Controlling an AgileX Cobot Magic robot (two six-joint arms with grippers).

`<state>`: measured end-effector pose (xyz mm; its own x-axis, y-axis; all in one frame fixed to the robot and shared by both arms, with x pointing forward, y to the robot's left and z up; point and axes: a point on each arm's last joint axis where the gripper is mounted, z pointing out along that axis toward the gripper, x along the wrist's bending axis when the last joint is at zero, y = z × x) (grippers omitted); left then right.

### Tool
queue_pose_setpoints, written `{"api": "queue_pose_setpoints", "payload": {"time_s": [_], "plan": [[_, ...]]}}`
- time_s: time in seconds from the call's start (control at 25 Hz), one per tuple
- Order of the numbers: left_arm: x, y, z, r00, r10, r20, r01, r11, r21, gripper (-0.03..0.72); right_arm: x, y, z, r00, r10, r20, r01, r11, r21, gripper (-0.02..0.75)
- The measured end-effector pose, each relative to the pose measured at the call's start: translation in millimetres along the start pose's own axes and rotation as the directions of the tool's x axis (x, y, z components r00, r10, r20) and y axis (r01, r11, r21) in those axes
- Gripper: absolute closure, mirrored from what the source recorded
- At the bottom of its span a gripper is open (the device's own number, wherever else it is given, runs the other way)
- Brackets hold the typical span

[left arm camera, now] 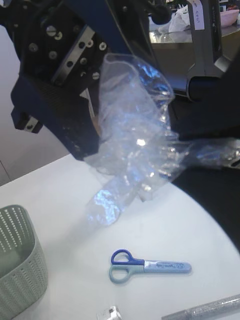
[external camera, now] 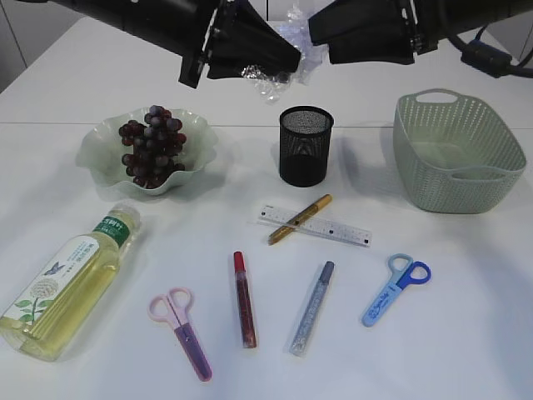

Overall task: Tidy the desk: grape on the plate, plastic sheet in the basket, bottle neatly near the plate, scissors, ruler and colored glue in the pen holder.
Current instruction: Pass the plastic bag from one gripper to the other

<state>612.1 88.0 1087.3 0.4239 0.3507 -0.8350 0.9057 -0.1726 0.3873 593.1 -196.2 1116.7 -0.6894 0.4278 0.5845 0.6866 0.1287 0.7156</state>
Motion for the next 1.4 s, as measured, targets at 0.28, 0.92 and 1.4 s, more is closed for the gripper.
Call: {"api": "queue_pose_setpoints", "payload": {"time_s": [0.28,0.92,1.4], "plan": [[-1.8,1,0,1.000,-0.001,0.027,0.002,1.000,-0.013,0.610,2,3,0,1.000,-0.013,-0.023,0.012,0.999,-0.034,0.262],[-5.6,0,7,0.999,0.006,0.053,-0.006,1.000,-0.011,0.610,5,6,0,0.999,-0.030,-0.046,0.027,0.997,-0.068,0.259],[-9.6,-2,13,0.998,0.022,0.061,-0.023,1.000,0.004,0.611,9,5,8,0.997,-0.065,-0.042,0.063,0.997,-0.048,0.268]]}}
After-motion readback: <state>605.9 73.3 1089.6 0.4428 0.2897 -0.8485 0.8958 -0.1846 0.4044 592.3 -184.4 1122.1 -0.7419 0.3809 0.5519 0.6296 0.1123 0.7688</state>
